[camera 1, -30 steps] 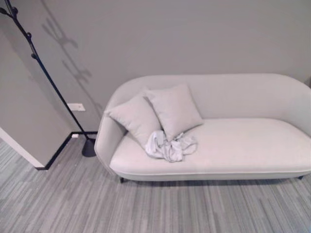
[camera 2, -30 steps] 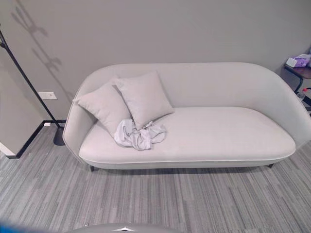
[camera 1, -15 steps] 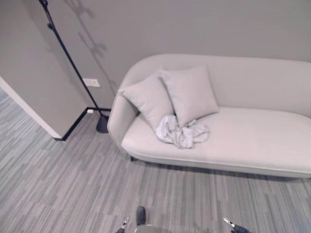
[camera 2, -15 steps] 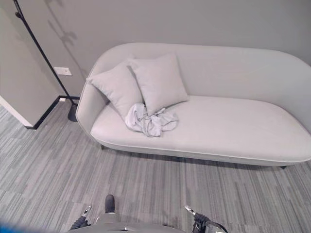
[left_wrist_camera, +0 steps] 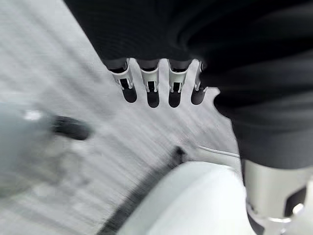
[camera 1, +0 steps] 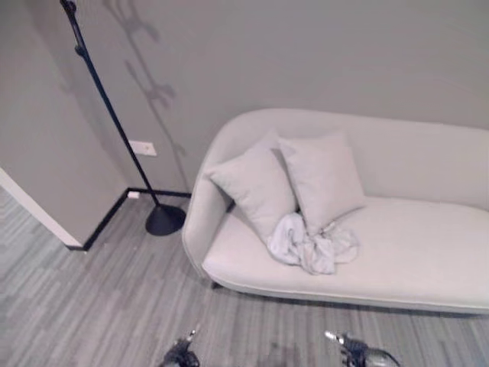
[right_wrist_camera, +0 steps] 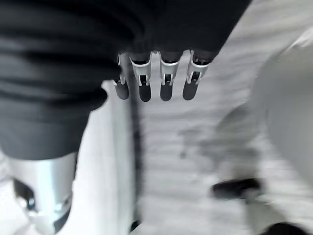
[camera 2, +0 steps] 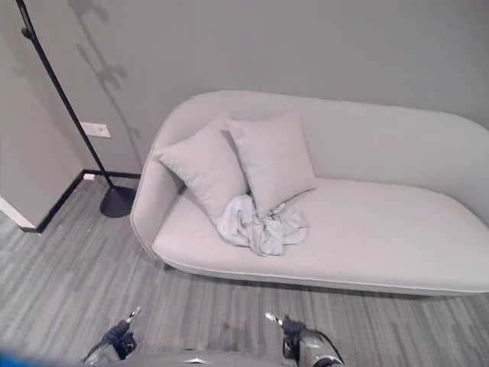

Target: Hang the clothes on the sofa on the clothes rack.

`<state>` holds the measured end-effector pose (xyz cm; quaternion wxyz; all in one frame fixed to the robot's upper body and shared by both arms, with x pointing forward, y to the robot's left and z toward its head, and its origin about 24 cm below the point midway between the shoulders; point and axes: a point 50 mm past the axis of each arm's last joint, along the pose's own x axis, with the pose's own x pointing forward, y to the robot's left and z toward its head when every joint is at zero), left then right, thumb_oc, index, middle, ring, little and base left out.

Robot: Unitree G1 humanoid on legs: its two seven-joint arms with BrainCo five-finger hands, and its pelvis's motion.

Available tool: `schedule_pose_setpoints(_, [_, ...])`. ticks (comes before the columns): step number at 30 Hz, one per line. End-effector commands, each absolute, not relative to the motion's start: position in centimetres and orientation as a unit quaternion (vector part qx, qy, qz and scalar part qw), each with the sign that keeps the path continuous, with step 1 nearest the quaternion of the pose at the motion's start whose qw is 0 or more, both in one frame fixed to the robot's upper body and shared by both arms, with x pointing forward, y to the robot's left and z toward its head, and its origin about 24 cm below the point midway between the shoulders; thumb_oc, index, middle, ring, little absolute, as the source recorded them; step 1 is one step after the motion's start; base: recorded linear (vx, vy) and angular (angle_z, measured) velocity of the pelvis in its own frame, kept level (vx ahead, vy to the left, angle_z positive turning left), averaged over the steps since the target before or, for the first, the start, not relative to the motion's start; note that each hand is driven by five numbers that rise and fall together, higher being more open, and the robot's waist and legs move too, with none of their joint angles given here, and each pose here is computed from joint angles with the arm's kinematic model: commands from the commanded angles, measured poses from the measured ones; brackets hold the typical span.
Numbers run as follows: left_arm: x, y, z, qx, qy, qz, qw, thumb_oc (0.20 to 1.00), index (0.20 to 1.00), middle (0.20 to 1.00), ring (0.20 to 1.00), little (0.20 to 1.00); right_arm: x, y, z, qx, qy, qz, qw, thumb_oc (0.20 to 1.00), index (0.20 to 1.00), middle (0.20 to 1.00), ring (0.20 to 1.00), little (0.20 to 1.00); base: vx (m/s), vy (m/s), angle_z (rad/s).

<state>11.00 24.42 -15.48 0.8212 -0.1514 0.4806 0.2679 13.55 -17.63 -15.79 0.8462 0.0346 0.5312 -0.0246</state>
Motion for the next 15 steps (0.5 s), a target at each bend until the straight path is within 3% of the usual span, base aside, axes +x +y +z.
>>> schedule_pose_setpoints(1, [10.0, 25.6, -15.4, -0.134, 0.478, 0.284, 0.820, 1.000, 1.000, 1.000, 1.000, 1.000, 15.7, -18.7, -14.7, -0.017, 0.491, -0.028, 0.870, 1.000, 1.000, 1.000, 1.000, 1.000, 0.17, 0.087, -0.19])
schedule_pose_setpoints(6, [9.4, 24.6, -15.7, -0.136, 0.483, 0.280, 0.818, 1.000, 1.000, 1.000, 1.000, 1.000, 20.6, -22.2, -9.5, -0.171, 0.342, -0.064, 0.922, 1.000, 1.000, 1.000, 1.000, 1.000, 0.24, -0.082, -0.04])
schedule_pose_setpoints(15, [7.8, 23.9, -16.1, -0.137, 0.492, 0.293, 0.808, 1.000, 1.000, 1.000, 1.000, 1.000, 20.1, -26.4, -7.1, -0.320, 0.296, -0.120, 0.892, 1.000, 1.000, 1.000, 1.000, 1.000, 0.26, -0.221, 0.44])
